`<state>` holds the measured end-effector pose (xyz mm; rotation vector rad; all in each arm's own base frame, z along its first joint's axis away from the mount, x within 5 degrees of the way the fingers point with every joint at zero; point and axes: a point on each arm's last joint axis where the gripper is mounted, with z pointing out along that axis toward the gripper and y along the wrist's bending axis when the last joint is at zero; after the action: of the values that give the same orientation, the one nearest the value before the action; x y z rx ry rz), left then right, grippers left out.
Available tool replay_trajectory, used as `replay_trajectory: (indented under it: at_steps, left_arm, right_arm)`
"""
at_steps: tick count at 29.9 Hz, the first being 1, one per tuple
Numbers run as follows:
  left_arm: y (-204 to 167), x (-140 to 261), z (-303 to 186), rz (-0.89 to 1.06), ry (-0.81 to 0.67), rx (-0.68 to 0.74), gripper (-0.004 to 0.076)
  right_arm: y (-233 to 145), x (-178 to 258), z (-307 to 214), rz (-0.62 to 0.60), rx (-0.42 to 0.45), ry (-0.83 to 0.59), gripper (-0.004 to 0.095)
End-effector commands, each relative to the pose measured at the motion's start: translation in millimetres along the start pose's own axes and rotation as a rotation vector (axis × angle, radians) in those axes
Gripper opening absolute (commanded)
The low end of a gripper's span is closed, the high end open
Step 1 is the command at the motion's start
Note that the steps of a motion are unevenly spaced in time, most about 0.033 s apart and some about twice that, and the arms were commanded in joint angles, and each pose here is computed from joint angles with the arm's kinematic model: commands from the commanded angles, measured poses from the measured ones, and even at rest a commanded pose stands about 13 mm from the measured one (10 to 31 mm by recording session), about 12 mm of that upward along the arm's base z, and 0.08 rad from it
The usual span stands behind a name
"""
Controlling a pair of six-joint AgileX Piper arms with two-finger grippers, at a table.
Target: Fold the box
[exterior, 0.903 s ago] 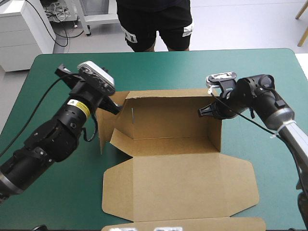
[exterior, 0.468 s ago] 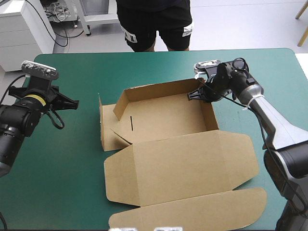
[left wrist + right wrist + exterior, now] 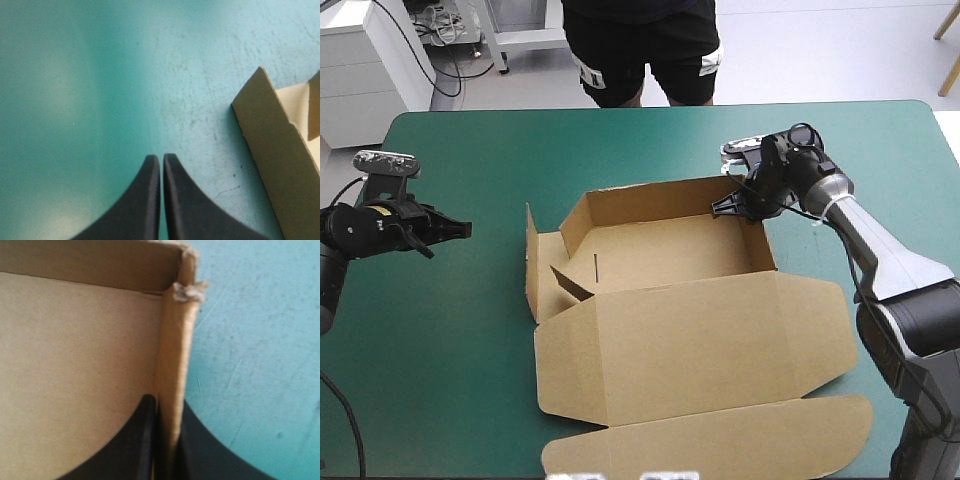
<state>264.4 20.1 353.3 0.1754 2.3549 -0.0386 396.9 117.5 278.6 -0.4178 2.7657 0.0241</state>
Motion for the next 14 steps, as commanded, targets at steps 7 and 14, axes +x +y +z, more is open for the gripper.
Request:
replay_trajectory:
  at_steps: [7,14]
  left_arm:
    - [-1.3,-8.1,-4.2,-0.019,-0.032,0.029,0.0003]
    - [-3.6,-7.4,-3.5,-0.03,-0.023,0.055,0.0003]
  right_arm:
    - [-7.9,-7.4,-41.6,-0.01,0.065,-0.06,0.0469]
    - [-9.6,-14.5,-94.1,-0.002,0.068,-0.214,0.0476]
